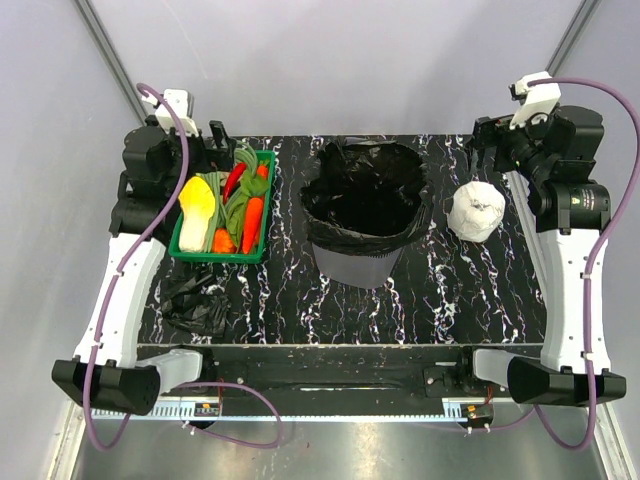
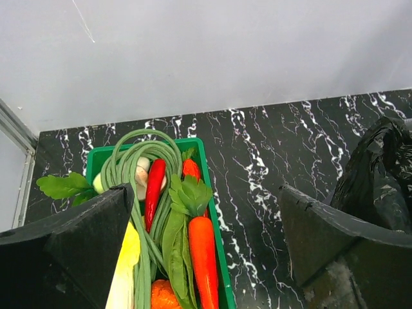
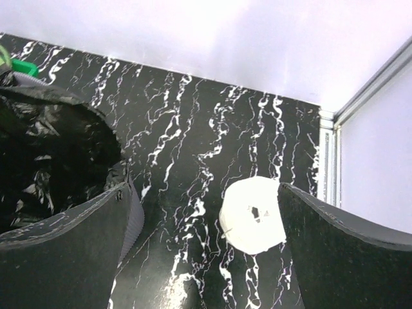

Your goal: Put the trash bags into the trash bin

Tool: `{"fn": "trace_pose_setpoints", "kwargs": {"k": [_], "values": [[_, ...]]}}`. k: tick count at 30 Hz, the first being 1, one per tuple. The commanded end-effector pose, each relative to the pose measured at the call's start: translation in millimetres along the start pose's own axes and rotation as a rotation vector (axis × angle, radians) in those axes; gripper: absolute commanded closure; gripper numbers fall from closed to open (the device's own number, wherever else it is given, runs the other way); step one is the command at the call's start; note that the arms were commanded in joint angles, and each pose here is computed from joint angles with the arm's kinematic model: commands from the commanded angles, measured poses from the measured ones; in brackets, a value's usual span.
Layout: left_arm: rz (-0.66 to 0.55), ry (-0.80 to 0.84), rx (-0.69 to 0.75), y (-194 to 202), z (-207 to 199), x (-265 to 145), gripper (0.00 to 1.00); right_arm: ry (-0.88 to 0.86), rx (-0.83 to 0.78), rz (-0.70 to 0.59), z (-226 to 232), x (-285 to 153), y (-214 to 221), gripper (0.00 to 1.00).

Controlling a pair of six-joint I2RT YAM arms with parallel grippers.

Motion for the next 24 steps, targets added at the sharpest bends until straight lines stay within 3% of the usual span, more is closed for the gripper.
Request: {"fn": "trace_pose_setpoints", "kwargs": {"k": [1,24], "values": [[-0.154,-0.005,-0.03,-31.5,1.4,-6.3,0.01,0.089,0.018,-0.097,-10.5,-9.8,-24.9,0.0],[-0.153,-0.011,0.006,-29.8,4.4,3.3,0.01,0.135,0.018,-0.095,-19.7,-2.6,-16.6,0.0]]}}
Point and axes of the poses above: each gripper's point midway between its finger pads, its own x axis out along the fingers, its own z axis along the line the jaws close on, y = z × x, the point moved 1 cm from there along -x, back along the fingers, and after that the axes turned 5 degrees about x, right-handed, at the moved point
